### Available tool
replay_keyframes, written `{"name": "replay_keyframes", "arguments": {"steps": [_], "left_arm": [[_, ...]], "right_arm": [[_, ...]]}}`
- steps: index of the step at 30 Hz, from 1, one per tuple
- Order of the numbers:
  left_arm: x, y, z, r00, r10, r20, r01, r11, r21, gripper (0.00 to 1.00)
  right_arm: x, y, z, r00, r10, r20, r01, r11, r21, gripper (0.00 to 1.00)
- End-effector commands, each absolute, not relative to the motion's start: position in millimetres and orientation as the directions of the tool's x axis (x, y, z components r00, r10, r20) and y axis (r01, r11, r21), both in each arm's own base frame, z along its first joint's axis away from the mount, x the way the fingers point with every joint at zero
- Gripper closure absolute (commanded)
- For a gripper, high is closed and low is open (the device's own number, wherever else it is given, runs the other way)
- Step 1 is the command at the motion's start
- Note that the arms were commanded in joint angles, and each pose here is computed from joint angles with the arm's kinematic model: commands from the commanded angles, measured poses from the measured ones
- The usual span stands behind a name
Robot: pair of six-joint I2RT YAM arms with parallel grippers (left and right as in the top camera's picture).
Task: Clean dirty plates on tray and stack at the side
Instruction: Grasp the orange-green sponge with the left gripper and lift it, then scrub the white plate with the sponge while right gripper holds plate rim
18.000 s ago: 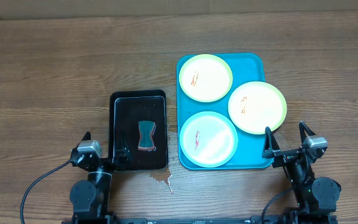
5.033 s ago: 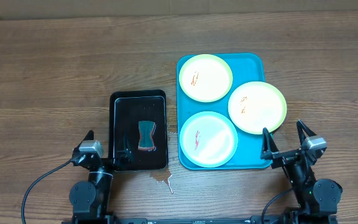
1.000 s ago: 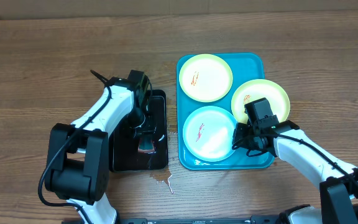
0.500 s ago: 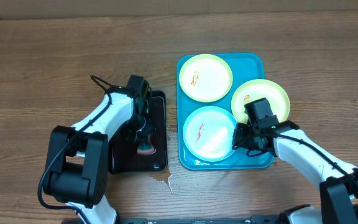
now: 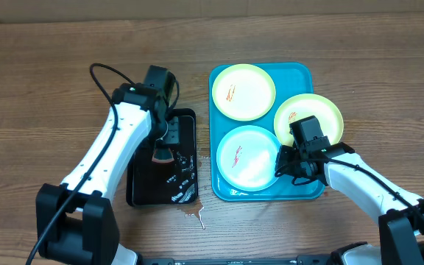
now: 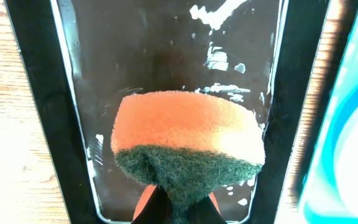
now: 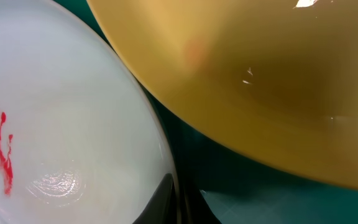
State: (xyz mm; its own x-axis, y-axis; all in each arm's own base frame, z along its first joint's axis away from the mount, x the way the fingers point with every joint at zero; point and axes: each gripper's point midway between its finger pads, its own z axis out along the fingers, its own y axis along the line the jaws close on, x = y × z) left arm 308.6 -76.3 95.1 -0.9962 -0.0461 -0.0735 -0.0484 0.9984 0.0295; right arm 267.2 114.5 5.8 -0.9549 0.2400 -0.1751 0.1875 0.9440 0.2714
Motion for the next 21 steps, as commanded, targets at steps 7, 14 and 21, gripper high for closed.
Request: {"name": "replay_keyframes", "arguments": {"steps": [7, 14, 21], "left_arm": [[307.4, -134.7, 98.7, -0.996, 0.032, -0.085, 0.044, 0.988, -0.147, 0.96], [321.1, -224.9, 114.6, -0.973, 0.09, -0.211, 0.168, 0.906, -0.389, 0.96], [329.8, -302.4, 59.9, -0.966, 0.129, -0.224, 0.218, 0.869, -0.443, 0.96]], "right_arm": [[263.7, 107.5, 1.8, -0.953, 0.247, -0.173, 0.203, 0.95, 0.236, 0.96], [263.8, 107.5, 1.8, -0.953, 0.247, -0.174, 0.203, 0.95, 0.236, 0.96], [263.7, 107.5, 1.8, -0.953, 0.247, -0.173, 0.203, 0.95, 0.236, 0.96]]}}
